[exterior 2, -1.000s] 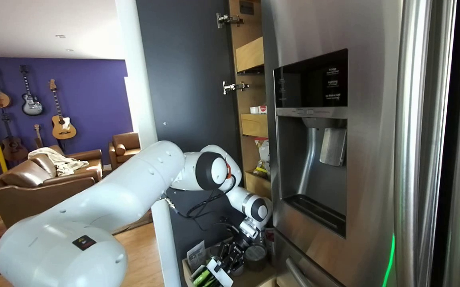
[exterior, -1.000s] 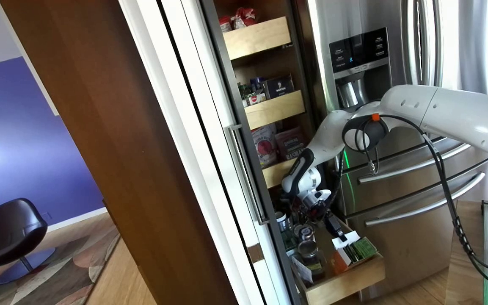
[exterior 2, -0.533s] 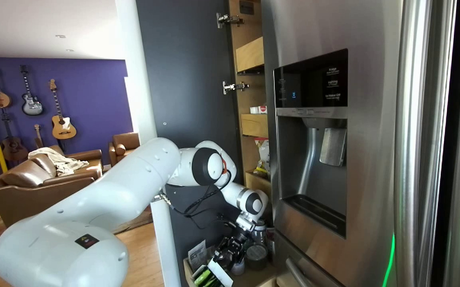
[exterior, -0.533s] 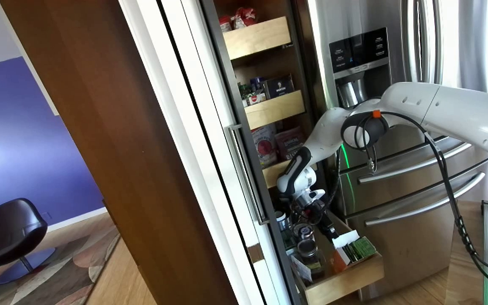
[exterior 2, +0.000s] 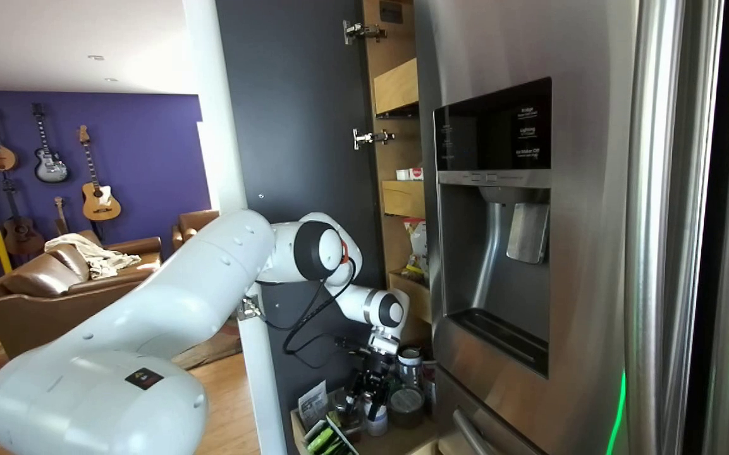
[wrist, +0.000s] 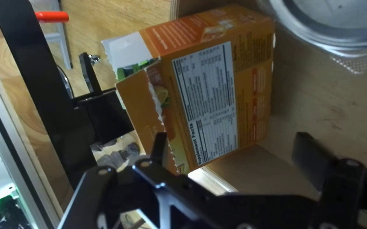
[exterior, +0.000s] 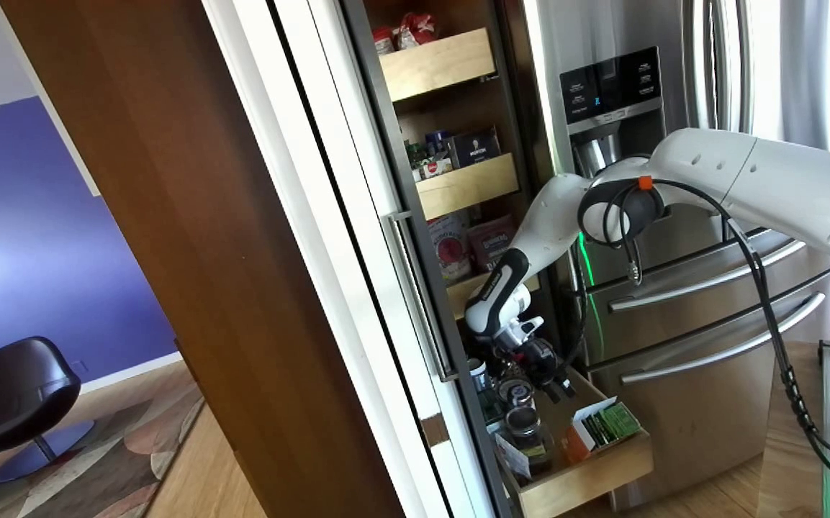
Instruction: Move the box in the drawer forward, the place it horizontally
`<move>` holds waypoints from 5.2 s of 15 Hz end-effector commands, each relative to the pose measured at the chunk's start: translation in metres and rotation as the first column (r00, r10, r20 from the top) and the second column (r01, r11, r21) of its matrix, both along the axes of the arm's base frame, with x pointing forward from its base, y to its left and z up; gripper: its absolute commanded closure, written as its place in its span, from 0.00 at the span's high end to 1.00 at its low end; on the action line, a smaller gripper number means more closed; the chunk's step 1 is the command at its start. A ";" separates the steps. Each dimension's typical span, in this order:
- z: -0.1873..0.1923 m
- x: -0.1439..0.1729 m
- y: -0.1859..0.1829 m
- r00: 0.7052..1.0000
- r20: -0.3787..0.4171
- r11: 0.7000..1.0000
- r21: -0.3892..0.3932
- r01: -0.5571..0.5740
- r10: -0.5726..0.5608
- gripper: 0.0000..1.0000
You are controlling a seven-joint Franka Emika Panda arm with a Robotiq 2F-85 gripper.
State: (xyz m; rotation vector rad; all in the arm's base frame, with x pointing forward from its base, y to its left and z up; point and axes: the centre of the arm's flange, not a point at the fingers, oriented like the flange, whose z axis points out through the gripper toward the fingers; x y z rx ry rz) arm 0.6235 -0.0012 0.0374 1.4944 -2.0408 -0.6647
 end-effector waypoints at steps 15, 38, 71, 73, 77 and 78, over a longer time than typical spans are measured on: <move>0.110 -0.154 0.015 0.696 0.256 0.738 -0.135 -0.661 0.670 1.00; 0.086 -0.112 0.038 0.800 0.500 0.935 -0.062 -0.348 0.331 1.00; 0.064 -0.145 0.071 0.853 0.487 0.982 -0.118 -0.148 0.187 0.00; 0.068 -0.147 0.067 0.882 0.431 0.981 -0.124 -0.150 0.189 0.00; 0.081 -0.147 0.063 0.930 0.307 0.979 -0.081 -0.188 0.204 0.00; 0.087 -0.145 0.063 0.938 0.283 0.979 -0.063 -0.192 0.202 0.00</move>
